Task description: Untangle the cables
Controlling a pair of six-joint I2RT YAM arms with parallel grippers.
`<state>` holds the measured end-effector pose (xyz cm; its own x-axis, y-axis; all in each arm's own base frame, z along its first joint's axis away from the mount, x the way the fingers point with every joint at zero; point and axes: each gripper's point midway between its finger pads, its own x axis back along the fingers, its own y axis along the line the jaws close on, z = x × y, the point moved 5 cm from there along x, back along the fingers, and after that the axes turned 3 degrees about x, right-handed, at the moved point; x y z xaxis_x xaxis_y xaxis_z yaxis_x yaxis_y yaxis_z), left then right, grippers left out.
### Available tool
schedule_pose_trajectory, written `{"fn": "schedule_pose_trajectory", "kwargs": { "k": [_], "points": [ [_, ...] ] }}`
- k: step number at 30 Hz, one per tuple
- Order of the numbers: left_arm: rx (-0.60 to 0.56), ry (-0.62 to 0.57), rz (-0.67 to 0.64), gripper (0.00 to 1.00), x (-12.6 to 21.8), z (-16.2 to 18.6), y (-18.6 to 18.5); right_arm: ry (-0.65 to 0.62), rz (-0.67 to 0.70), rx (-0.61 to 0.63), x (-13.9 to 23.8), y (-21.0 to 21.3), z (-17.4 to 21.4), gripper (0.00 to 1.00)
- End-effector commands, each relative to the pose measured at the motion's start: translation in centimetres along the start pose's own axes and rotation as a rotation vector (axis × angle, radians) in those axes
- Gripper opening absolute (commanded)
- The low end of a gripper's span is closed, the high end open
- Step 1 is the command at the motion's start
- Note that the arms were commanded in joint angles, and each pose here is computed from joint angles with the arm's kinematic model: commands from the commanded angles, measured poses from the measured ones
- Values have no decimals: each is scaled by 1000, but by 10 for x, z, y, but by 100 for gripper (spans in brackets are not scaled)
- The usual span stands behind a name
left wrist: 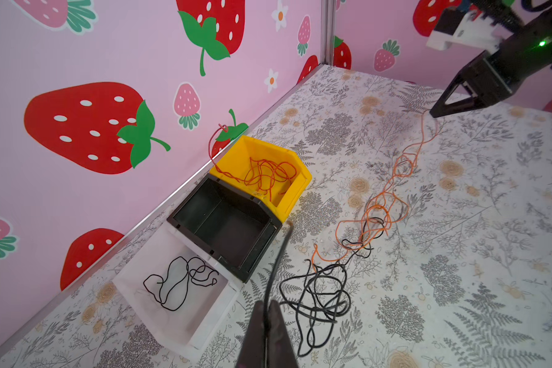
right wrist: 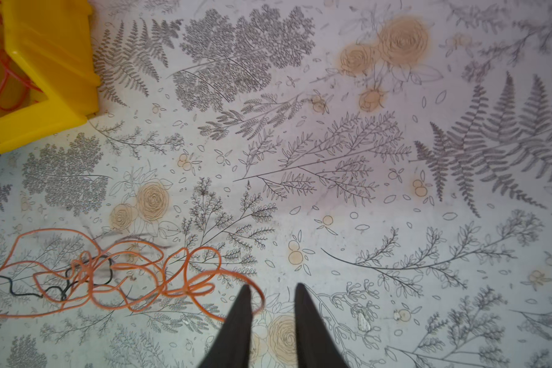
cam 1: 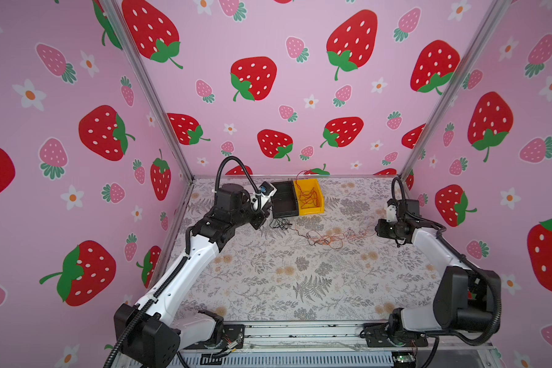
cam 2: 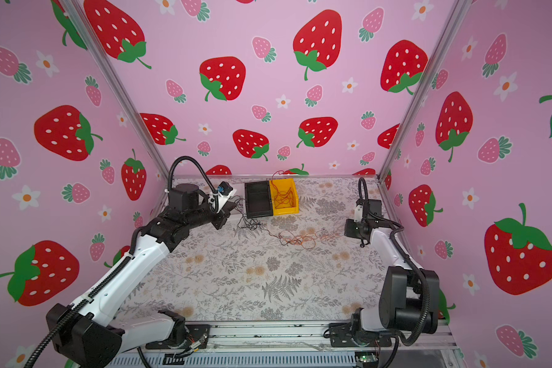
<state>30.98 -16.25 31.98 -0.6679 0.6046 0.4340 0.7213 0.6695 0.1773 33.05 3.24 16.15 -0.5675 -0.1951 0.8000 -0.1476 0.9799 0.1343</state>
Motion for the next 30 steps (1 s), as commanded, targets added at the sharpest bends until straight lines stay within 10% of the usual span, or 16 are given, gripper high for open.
{"fn": "schedule_pose_trajectory", "kwargs": {
  "k": [1,16,30],
  "points": [
    [-44,-110,57,0,15,-42,-13,-105,-85,116,26,37,-20,41],
    [-138,-210,111,0,15,-94,-39,-74,-622,500,-7,210,44,61],
    [-177,-239,113,0,23,-109,-48,-6,-775,552,-57,248,50,56]
  ]
}}
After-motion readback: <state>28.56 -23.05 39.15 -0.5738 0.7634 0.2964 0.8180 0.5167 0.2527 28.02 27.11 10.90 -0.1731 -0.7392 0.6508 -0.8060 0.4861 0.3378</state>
